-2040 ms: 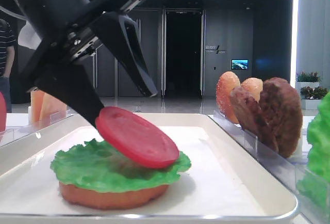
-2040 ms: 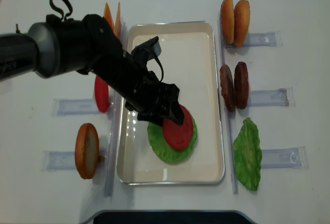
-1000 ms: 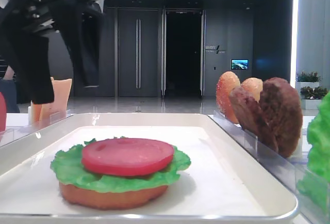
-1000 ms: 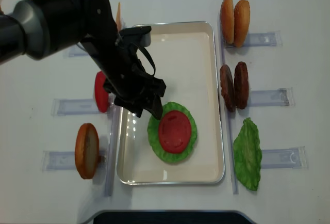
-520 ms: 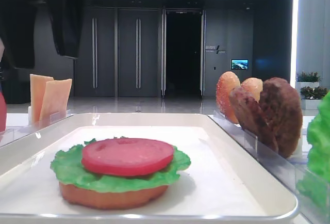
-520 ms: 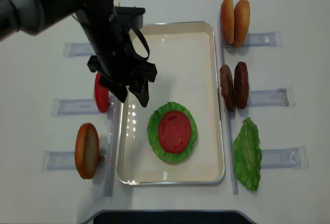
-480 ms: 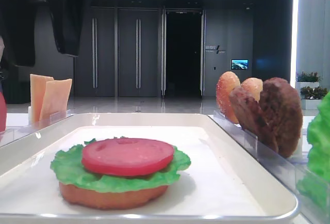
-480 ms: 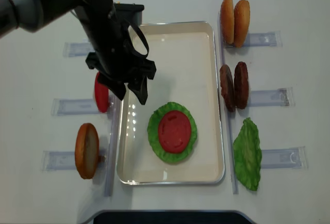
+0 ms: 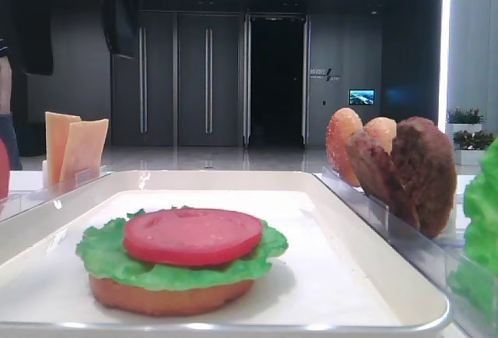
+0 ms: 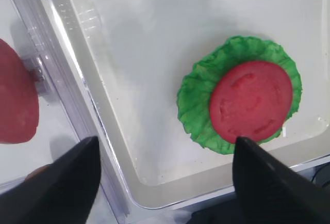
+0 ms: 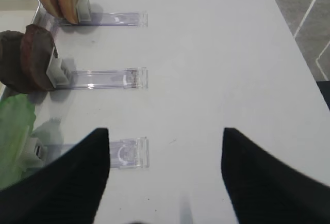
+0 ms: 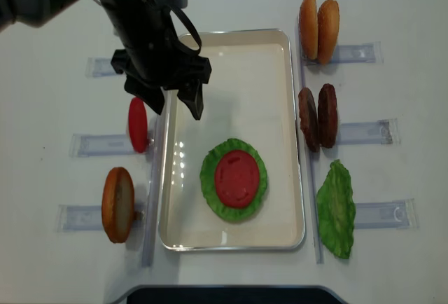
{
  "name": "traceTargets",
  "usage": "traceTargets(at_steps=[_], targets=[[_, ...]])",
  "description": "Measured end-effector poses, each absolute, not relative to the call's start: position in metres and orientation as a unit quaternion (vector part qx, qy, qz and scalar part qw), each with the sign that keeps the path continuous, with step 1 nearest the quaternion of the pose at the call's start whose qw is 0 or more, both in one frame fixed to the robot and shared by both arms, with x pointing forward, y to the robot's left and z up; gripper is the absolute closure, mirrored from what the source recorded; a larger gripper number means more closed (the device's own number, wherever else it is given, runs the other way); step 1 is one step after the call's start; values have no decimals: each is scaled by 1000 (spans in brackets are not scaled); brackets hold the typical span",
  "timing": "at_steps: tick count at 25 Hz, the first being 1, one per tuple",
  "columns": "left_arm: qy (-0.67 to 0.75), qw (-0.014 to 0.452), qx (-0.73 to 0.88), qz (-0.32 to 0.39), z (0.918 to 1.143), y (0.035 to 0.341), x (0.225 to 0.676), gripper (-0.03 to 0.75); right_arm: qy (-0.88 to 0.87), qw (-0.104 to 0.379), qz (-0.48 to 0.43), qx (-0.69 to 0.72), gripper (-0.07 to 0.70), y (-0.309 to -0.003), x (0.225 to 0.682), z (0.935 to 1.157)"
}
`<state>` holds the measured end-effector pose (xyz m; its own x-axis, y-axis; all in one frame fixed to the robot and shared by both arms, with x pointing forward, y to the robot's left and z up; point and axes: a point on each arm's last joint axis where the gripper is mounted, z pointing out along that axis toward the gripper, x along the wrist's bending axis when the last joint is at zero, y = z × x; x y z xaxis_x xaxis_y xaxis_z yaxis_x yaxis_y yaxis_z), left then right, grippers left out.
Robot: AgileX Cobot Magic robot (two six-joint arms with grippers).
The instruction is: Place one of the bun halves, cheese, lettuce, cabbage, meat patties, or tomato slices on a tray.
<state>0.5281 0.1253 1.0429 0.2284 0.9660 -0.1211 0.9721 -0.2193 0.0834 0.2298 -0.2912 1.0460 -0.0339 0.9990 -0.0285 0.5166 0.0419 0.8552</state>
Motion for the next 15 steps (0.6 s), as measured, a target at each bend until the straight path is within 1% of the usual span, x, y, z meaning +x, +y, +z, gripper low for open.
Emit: traceTargets(at_steps=[8,15], targets=[[618,75,782,12,1055,134,527,106,631,350,344,600,160,-291,230,1046],[647,85,757,26,1064,161,535,106,631,350,344,600,160,-291,230,1046]])
